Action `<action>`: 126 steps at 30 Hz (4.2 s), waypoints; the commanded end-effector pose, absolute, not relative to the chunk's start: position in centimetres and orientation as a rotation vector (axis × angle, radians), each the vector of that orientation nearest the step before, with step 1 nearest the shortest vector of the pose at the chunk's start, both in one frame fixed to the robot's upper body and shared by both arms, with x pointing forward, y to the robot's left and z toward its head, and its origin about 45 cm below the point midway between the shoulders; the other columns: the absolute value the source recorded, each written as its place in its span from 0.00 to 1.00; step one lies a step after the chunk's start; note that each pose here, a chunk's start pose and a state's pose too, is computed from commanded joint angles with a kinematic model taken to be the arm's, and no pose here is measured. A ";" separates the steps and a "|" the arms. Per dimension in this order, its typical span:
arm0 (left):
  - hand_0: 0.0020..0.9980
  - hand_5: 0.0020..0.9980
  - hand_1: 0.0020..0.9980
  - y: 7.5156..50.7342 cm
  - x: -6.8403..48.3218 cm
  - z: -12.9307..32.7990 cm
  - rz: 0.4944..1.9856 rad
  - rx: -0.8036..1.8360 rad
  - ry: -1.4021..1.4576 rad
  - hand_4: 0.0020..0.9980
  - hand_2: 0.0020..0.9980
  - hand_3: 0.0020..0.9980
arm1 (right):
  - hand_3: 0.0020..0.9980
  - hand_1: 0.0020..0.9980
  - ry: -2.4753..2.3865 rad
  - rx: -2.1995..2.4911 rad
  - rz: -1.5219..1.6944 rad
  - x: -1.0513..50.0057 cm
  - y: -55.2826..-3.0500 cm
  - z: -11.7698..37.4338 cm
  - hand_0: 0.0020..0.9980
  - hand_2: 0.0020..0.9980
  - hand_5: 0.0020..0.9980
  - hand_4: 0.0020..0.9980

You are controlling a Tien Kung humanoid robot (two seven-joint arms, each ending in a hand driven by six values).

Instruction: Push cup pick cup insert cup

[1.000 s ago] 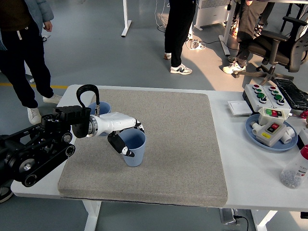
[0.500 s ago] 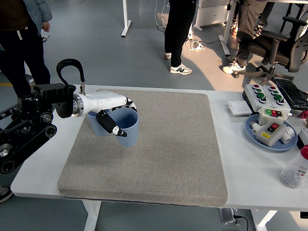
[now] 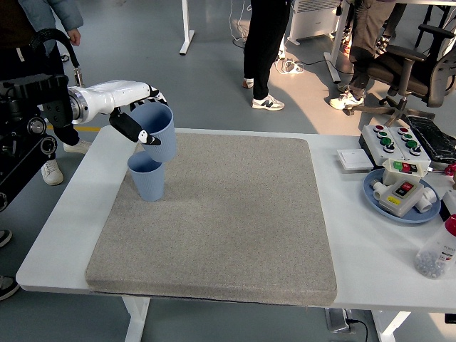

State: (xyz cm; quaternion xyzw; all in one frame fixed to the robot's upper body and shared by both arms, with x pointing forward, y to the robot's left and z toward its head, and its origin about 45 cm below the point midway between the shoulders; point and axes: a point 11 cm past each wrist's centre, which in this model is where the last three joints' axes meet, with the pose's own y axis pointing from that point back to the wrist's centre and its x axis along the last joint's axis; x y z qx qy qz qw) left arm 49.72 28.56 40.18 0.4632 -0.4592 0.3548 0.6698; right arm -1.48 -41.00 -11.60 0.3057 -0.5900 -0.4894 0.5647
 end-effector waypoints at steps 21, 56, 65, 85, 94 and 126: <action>0.52 0.06 0.52 31.2 51.7 36.6 0.841 1.122 -0.978 0.53 0.49 0.49 | 0.71 0.55 -1.395 0.725 -1.138 -0.7 -41.3 -11.5 0.53 0.63 0.87 0.33; 1.00 0.65 1.00 33.7 52.2 34.3 0.922 1.221 -0.972 1.00 1.00 1.00 | 0.70 0.55 -1.404 0.728 -1.132 -0.3 -41.4 -11.4 0.53 0.62 0.86 0.33; 0.96 0.75 0.95 33.3 52.0 36.6 1.176 0.965 -1.041 0.84 1.00 0.99 | 0.70 0.55 -1.403 0.722 -1.141 -0.6 -41.3 -11.5 0.53 0.62 0.86 0.33; 0.77 0.97 0.79 36.5 42.1 36.8 1.556 0.010 -0.347 0.70 0.80 0.75 | 0.70 0.55 -1.406 0.703 -1.160 -1.6 -41.1 -11.6 0.53 0.62 0.86 0.33; 0.80 1.00 0.83 37.5 37.3 30.1 1.517 -0.323 0.102 0.71 0.84 0.79 | 0.70 0.55 -1.440 0.711 -1.154 -0.6 -41.4 -11.5 0.53 0.62 0.86 0.33; 0.87 1.00 0.88 40.8 31.9 22.5 1.696 -0.463 0.311 0.70 0.91 0.87 | 0.68 0.55 -1.432 0.720 -1.132 0.1 -41.8 -11.3 0.53 0.62 0.86 0.31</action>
